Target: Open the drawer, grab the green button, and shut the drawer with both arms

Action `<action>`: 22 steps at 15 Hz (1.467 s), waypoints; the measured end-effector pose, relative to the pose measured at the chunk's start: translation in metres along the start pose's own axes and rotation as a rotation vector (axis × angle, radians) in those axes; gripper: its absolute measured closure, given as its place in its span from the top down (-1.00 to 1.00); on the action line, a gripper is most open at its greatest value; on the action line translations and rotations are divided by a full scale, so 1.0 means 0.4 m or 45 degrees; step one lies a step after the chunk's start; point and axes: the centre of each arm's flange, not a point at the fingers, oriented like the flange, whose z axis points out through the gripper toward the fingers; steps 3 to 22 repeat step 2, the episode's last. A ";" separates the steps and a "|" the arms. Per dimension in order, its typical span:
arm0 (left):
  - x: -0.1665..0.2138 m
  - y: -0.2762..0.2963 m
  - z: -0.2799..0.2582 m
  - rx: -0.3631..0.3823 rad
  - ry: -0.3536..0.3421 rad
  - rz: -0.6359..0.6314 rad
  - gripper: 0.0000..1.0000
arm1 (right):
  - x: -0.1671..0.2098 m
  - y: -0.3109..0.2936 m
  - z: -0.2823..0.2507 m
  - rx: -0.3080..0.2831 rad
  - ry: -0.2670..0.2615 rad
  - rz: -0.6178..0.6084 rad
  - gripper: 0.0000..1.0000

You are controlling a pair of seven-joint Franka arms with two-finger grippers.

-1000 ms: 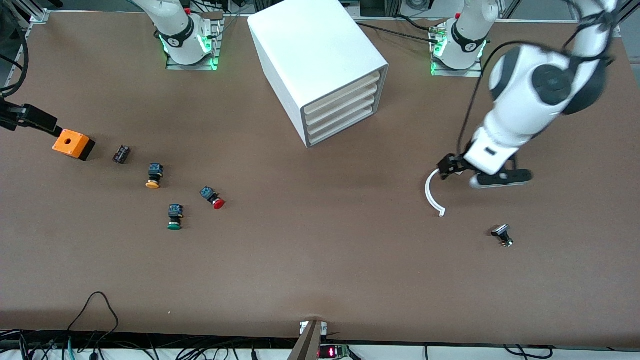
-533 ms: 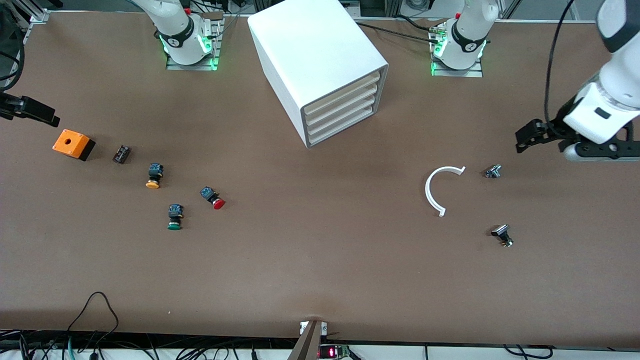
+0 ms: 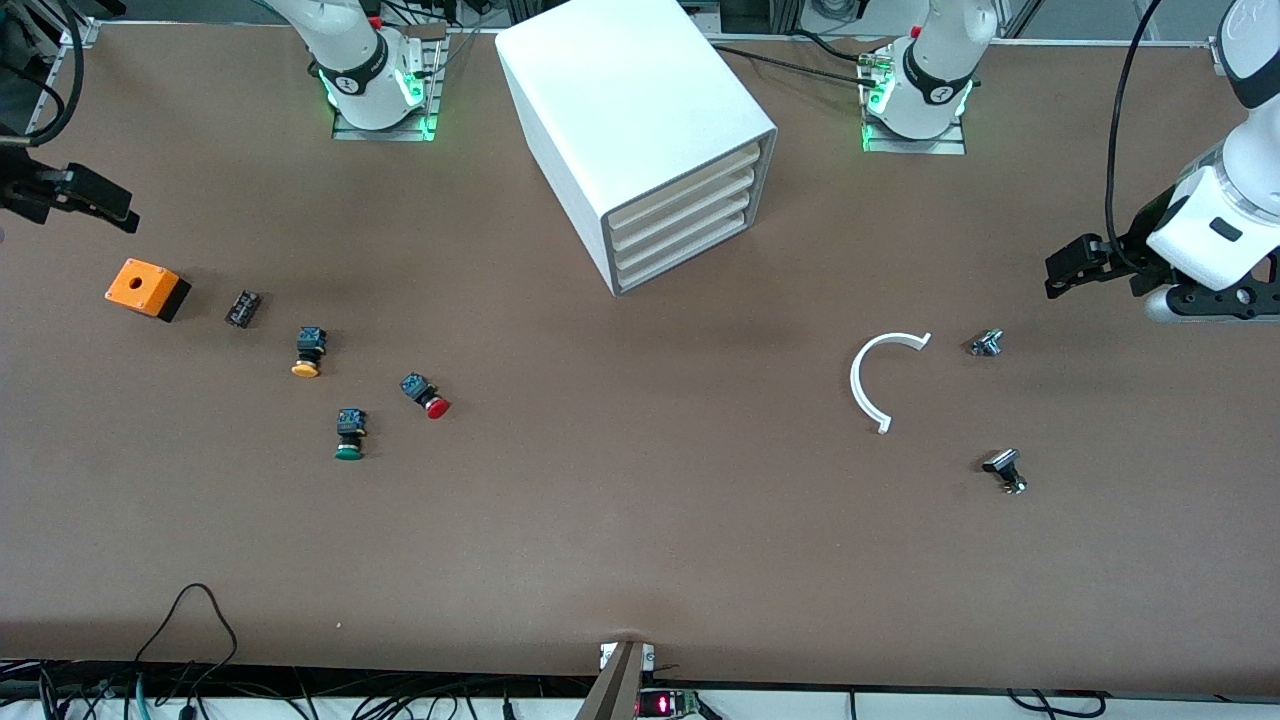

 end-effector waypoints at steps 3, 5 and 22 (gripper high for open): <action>-0.001 0.001 0.000 0.000 -0.006 0.001 1.00 | -0.012 0.018 0.004 0.003 0.005 -0.006 1.00; -0.001 0.001 0.000 0.000 -0.006 0.001 1.00 | -0.012 0.018 0.004 0.003 0.005 -0.006 1.00; -0.001 0.001 0.000 0.000 -0.006 0.001 1.00 | -0.012 0.018 0.004 0.003 0.005 -0.006 1.00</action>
